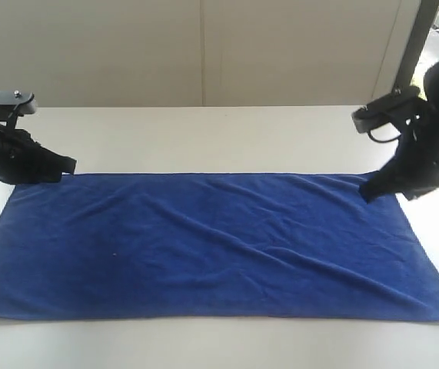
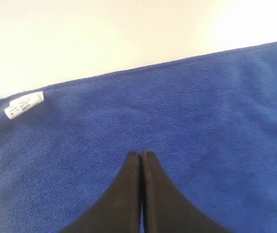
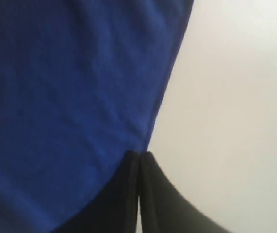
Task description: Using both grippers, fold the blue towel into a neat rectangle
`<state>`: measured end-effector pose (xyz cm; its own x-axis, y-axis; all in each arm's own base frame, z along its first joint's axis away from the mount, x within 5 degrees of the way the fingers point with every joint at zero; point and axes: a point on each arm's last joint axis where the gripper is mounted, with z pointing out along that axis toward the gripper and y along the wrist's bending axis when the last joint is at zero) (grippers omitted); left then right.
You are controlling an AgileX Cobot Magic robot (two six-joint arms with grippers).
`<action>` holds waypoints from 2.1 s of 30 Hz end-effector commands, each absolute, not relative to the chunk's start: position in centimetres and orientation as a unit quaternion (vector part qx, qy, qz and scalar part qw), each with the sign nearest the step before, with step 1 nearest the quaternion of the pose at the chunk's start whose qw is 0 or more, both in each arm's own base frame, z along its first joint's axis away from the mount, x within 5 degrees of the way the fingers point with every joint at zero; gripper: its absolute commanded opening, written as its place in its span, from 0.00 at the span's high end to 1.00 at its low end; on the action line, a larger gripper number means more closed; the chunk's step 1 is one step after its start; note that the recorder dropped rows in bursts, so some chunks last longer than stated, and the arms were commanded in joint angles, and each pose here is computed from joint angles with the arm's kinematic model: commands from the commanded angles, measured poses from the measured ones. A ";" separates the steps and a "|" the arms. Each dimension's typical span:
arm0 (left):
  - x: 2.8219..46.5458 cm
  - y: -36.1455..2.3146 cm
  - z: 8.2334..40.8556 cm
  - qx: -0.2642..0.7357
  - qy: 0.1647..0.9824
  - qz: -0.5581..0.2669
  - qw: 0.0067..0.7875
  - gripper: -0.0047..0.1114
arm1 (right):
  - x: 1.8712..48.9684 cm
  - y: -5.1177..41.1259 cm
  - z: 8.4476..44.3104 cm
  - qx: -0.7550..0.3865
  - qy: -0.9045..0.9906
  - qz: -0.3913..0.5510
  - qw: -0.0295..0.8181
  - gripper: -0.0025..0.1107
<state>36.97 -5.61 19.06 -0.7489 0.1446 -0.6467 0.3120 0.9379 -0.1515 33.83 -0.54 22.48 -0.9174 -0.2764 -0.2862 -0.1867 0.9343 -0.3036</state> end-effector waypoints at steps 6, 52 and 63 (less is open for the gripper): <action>29.6 -5.9 22.8 0.181 0.937 -0.157 0.253 0.96 | 42.6 -3.0 19.5 -0.134 0.979 -0.060 0.140 0.98; 21.0 -3.0 13.2 0.109 0.983 -0.058 0.133 0.96 | 49.0 -6.9 12.5 -0.133 0.973 -0.077 0.174 0.98; 21.1 -3.1 13.3 0.103 0.983 -0.059 0.140 0.96 | 49.2 -6.8 12.9 -0.128 0.970 -0.071 0.191 0.98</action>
<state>21.67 -2.89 13.64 -0.9228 0.1998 -0.3295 0.2321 0.9708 -0.0613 49.09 -6.45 12.72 -0.8974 -0.2926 -0.3301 -0.2392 0.9516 -0.1932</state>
